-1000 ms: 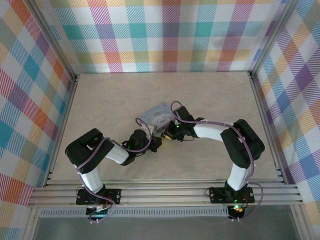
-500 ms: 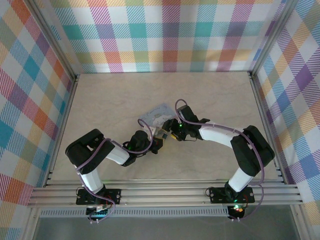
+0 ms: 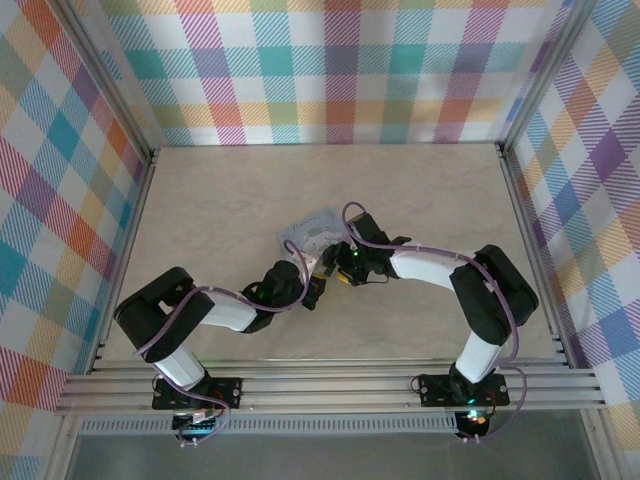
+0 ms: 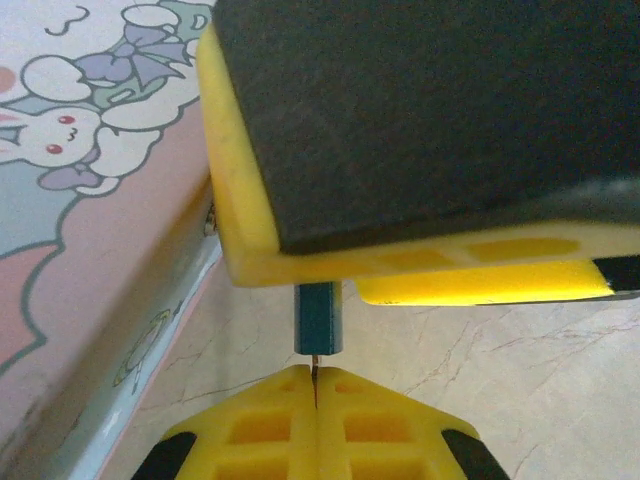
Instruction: Unlock the padlock with the key
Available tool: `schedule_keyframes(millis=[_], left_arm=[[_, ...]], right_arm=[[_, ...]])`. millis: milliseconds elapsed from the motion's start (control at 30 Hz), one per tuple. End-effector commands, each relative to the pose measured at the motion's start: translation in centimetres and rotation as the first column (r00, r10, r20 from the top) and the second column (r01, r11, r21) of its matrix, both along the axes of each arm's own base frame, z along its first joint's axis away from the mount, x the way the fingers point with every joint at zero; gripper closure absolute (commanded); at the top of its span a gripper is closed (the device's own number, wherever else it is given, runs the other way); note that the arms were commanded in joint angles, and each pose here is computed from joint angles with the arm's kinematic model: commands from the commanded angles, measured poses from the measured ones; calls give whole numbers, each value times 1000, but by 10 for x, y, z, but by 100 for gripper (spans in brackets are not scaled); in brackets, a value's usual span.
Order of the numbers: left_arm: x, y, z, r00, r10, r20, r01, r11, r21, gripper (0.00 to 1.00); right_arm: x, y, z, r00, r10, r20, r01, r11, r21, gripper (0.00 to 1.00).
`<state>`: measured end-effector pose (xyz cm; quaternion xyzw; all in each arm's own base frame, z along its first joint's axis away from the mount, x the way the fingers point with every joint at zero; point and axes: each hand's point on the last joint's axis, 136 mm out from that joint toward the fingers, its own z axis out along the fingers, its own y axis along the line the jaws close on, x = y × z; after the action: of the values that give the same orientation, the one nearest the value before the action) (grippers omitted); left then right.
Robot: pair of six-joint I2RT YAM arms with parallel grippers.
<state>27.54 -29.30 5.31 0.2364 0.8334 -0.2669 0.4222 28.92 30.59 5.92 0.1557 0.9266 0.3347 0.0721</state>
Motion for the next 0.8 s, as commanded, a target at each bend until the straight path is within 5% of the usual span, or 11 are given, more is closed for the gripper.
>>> schedule_keyframes(millis=[0,600,767], left_arm=[[-2,-11,15,996,-45,74,42,998,40,100],[-7,-14,25,991,-58,122,51,997,60,100],[-13,-14,26,991,-77,109,72,996,53,100]], right_arm=[[0,7,6,1000,23,2,-23,1000,4,44],[-1,7,6,999,35,7,-35,999,-7,100],[0,8,9,998,53,34,-53,999,-3,100]])
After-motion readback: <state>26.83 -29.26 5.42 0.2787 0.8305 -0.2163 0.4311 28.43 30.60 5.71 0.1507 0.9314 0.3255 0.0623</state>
